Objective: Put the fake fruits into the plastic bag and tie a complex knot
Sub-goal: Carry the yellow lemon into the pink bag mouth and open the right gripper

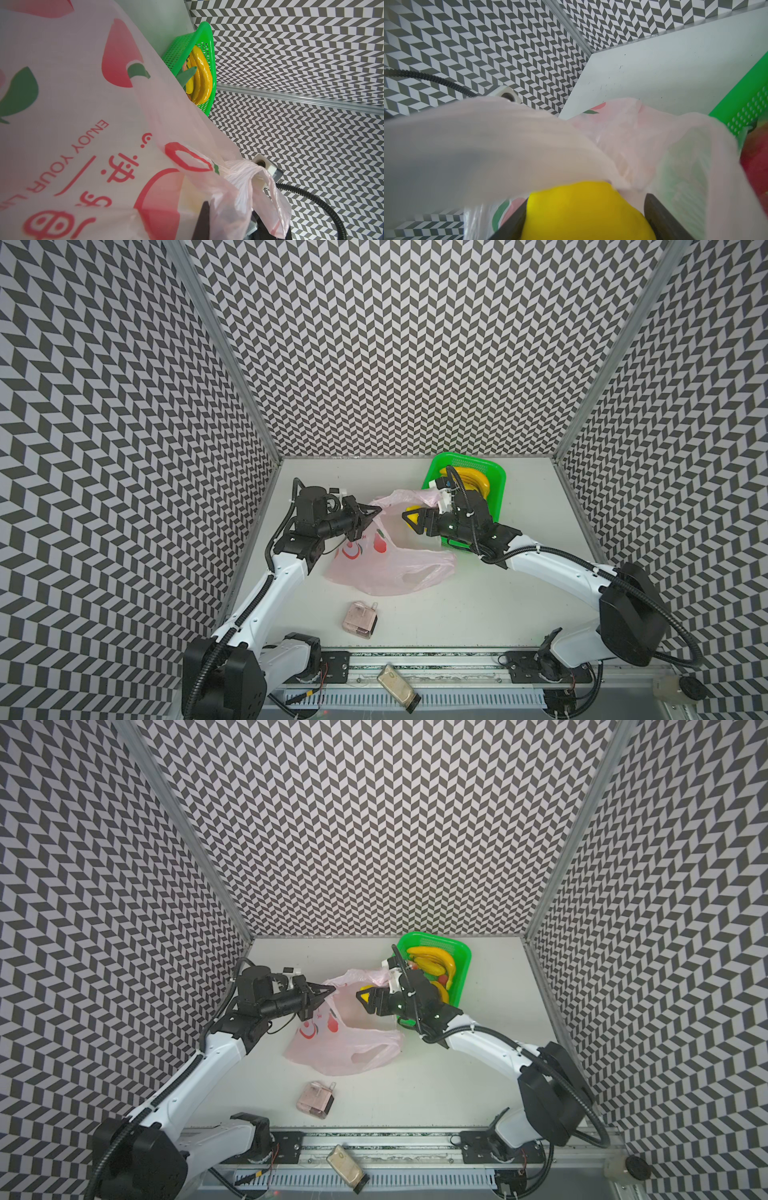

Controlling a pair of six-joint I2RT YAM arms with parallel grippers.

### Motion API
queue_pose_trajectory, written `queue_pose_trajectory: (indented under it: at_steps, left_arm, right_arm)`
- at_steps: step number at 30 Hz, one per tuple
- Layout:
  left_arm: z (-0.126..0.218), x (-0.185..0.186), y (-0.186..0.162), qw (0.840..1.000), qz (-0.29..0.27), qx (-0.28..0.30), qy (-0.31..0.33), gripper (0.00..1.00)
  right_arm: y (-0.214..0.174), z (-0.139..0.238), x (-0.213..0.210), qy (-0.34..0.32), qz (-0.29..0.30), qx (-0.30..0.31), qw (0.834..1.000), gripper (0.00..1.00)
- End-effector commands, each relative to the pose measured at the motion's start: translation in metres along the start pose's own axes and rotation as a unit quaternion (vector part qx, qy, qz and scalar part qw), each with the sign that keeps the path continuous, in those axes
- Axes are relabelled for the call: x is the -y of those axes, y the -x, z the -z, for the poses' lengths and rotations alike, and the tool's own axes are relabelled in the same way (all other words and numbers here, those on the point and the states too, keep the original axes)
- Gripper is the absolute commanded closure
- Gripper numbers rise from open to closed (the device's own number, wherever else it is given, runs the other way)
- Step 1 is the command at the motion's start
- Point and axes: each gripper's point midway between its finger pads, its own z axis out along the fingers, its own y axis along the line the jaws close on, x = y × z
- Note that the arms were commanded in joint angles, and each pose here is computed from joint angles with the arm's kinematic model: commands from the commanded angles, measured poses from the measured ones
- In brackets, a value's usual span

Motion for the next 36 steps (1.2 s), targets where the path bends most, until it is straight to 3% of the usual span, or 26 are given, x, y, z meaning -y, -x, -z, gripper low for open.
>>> queue_pose_trajectory:
  at_steps: [1, 25, 36]
  left_arm:
    - [0.001, 0.009, -0.003, 1.0, -0.007, 0.001, -0.014, 1.0]
    - [0.001, 0.006, -0.004, 1.0, -0.006, -0.002, -0.011, 1.0]
    - [0.001, 0.006, -0.004, 1.0, -0.006, -0.003, -0.01, 1.0]
  right_arm:
    - [0.023, -0.009, -0.009, 0.007, 0.007, 0.047, 0.999, 0.37]
    - [0.025, -0.035, -0.004, -0.003, 0.016, 0.03, 0.999, 0.33]
    - [0.024, -0.038, -0.006, -0.002, 0.023, 0.02, 1.0, 0.18]
